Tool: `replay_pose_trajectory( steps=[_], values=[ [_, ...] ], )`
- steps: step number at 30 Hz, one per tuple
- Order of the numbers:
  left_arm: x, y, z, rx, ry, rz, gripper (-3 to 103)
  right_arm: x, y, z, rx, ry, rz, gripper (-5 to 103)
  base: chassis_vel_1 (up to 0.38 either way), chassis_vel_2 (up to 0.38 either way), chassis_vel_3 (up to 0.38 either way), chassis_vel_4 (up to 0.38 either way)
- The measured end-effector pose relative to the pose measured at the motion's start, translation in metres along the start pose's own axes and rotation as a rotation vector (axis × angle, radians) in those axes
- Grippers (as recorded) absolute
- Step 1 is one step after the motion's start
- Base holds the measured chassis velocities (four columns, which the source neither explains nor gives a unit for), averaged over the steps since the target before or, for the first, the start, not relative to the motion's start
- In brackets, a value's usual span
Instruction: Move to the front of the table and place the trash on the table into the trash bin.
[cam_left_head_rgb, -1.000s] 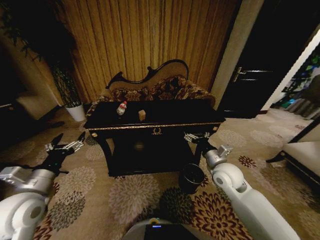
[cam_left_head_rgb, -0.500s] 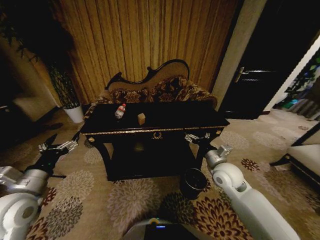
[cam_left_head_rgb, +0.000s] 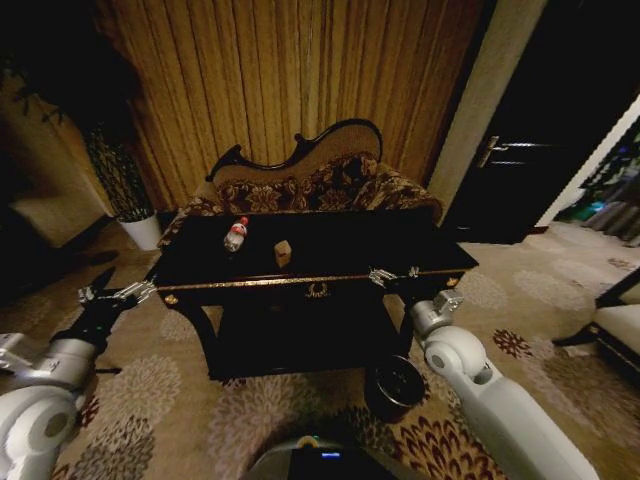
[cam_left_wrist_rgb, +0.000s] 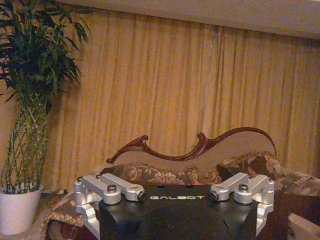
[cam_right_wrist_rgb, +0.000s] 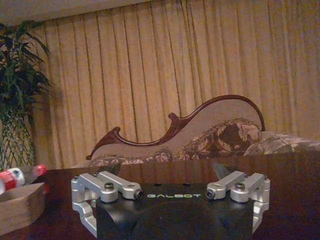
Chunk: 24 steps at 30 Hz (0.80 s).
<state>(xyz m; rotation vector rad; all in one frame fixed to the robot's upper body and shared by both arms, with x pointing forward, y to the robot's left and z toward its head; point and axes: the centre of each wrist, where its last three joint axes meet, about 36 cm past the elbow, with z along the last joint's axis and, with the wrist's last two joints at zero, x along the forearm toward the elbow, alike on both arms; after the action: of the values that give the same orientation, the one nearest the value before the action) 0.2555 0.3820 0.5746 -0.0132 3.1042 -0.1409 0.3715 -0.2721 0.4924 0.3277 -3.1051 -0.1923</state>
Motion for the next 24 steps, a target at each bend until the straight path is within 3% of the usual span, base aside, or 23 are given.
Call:
replay_pose_trajectory(
  steps=[15, 24],
  values=[
    [0.002, -0.002, 0.0, 0.001, -0.003, 0.005, 100, 0.004, -0.001, -0.001, 0.026, 0.012, -0.008, 100, -0.131, 0.13, 0.127, -0.14],
    [0.006, 0.0, 0.003, 0.004, -0.015, 0.01, 100, 0.014, 0.002, -0.043, -0.014, 0.128, -0.093, 100, 0.0, 0.0, 0.0, 0.0]
  ],
)
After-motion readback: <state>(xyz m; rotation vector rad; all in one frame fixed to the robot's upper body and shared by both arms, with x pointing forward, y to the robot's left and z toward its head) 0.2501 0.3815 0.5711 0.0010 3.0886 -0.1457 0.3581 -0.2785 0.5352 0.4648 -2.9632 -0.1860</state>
